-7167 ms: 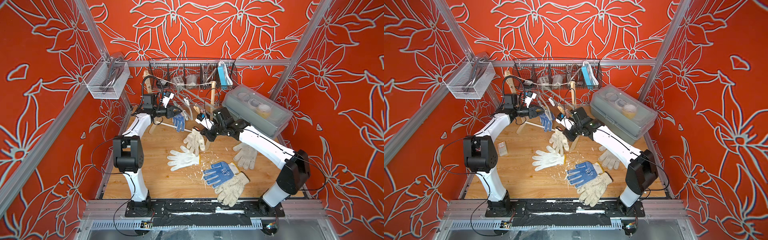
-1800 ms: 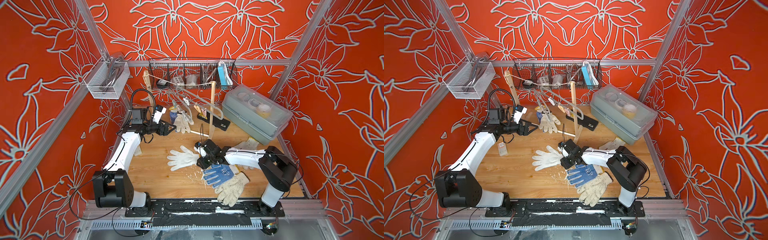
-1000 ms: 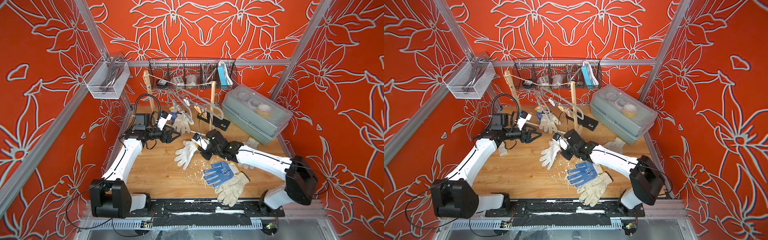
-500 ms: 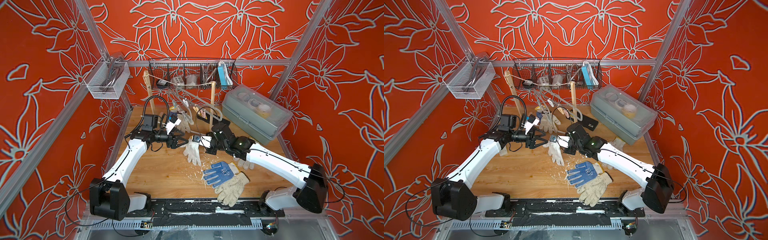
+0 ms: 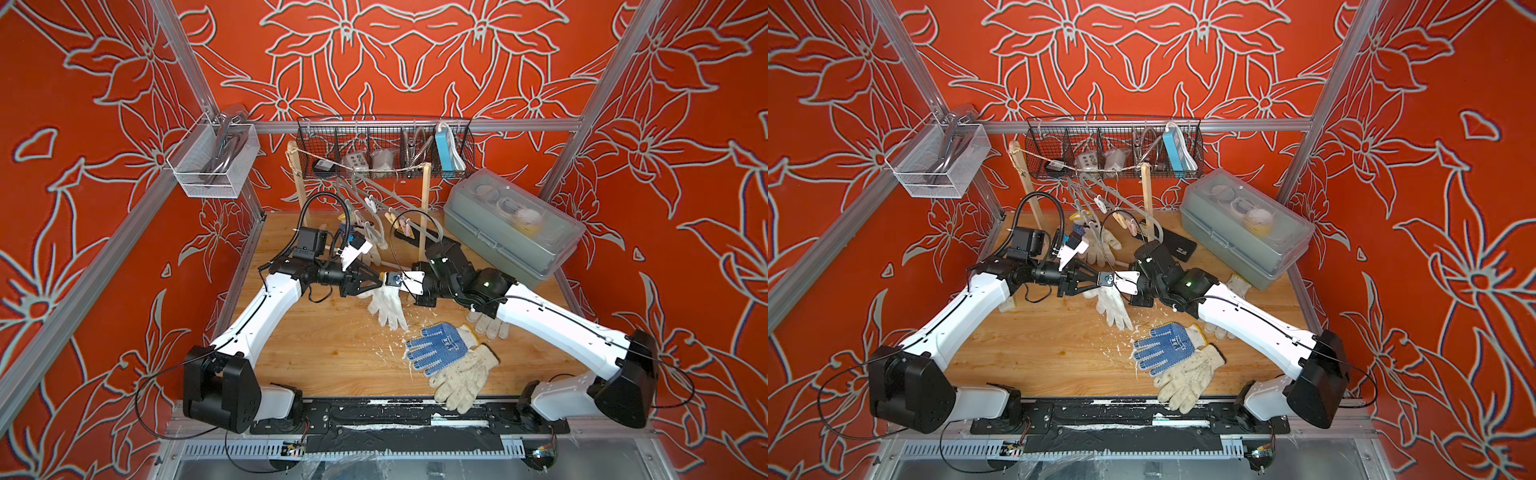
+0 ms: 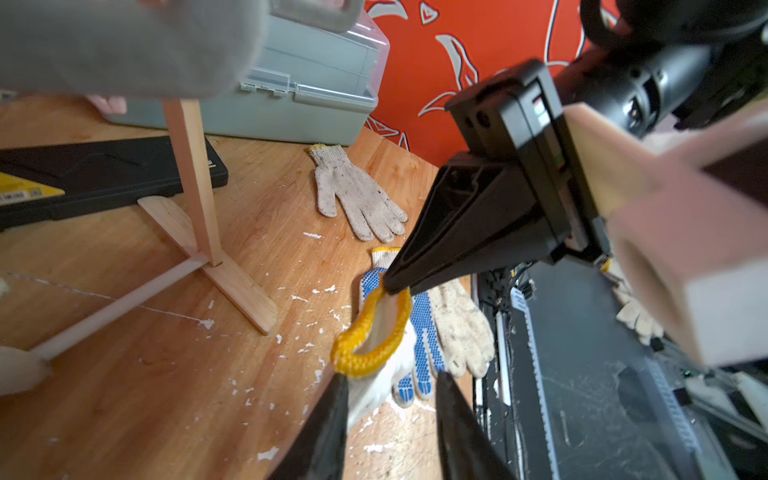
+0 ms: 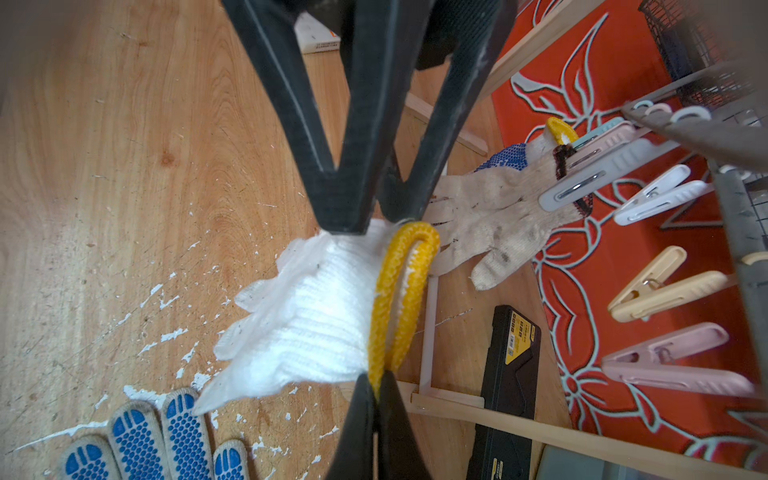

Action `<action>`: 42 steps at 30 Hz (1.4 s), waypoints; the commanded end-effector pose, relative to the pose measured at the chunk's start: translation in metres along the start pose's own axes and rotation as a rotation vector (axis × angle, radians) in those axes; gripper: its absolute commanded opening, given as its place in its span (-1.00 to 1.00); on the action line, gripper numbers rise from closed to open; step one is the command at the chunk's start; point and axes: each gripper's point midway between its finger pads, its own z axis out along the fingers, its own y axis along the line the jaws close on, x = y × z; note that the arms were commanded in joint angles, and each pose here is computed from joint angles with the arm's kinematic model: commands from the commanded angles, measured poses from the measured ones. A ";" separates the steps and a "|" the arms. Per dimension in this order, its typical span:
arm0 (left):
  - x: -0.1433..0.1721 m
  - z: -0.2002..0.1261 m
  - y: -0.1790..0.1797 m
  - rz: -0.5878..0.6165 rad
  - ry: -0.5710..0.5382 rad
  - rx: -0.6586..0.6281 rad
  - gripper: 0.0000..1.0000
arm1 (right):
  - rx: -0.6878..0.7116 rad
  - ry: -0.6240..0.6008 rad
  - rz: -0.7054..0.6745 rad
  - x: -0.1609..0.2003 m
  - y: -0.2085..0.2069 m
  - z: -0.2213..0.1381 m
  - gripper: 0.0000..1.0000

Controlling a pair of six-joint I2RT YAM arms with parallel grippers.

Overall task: Clip the gloves onto a hanger to dry
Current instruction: Pick up the glove from the center of the board.

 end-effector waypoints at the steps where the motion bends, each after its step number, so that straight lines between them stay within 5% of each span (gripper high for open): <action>1: -0.005 0.003 -0.002 0.039 0.008 0.006 -0.31 | -0.001 -0.044 -0.025 -0.016 -0.004 -0.012 -1.00; 5: -0.003 0.005 -0.005 0.033 0.013 0.022 -0.17 | -0.006 -0.037 -0.029 -0.017 -0.005 -0.011 -1.00; 15: -0.005 0.011 0.002 0.043 0.036 -0.001 -0.41 | -0.032 -0.049 -0.035 -0.024 -0.005 -0.011 -1.00; 25: -0.004 -0.004 0.020 0.114 0.115 -0.135 -0.10 | -0.095 -0.004 -0.091 -0.012 0.008 -0.009 -1.00; 30: -0.024 -0.002 -0.001 0.076 0.034 0.019 0.14 | -0.094 -0.011 -0.093 -0.015 0.007 -0.010 -1.00; 42: -0.010 0.012 -0.012 -0.003 0.080 0.118 0.01 | -0.059 -0.029 -0.066 -0.020 -0.003 -0.014 -1.00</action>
